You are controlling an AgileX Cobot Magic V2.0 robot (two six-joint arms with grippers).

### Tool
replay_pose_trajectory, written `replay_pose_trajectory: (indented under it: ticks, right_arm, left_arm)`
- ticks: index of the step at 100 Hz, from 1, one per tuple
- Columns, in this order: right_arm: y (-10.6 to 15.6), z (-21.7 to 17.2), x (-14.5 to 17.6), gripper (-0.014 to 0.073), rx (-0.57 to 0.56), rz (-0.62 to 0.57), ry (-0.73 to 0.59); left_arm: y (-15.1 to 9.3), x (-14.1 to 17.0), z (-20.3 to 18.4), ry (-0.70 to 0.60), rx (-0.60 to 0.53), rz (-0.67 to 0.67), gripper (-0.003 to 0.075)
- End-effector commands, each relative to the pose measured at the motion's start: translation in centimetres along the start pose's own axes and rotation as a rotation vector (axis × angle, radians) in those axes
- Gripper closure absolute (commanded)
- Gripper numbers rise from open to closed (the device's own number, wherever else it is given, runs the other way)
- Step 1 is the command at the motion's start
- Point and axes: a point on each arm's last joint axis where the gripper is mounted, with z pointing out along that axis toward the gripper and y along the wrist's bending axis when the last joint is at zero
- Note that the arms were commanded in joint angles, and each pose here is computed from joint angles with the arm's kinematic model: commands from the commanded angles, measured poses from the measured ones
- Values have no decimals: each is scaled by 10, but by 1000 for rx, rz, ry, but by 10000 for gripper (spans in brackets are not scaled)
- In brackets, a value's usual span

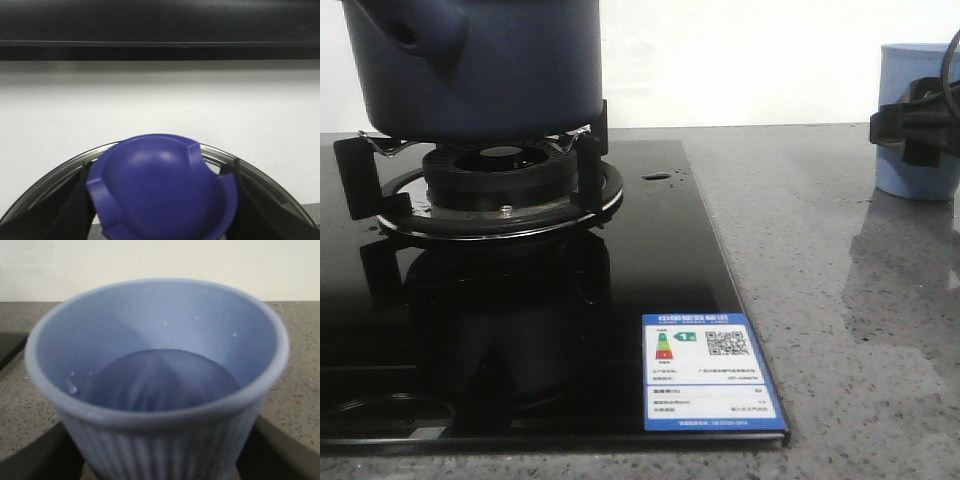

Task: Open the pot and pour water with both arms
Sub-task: 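Lift the blue cup with the right gripper and carry it over the pot, then tilt the blue cup with the right gripper to pour water into the pot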

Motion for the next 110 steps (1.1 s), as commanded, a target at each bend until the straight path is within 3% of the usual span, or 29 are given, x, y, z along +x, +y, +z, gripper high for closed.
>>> replay_pose_trajectory:
  ticks: [1, 42, 85, 110]
  right_arm:
    - [4, -5, -29, 263, -38, -33, -169]
    - [22, -20, -99, 263, -154, -185, -214]
    - [78, -28, -180, 263, -312, -320, -202]
    - [101, -22, -203, 263, -352, -390, -174]
  left_arm:
    - [2, -30, -10, -179, -22, 0, 361]
    - [2, -30, -10, -179, -22, 0, 361]
    - [2, -30, -10, -177, -22, 0, 361]
    - [2, -30, -10, -177, -22, 0, 361]
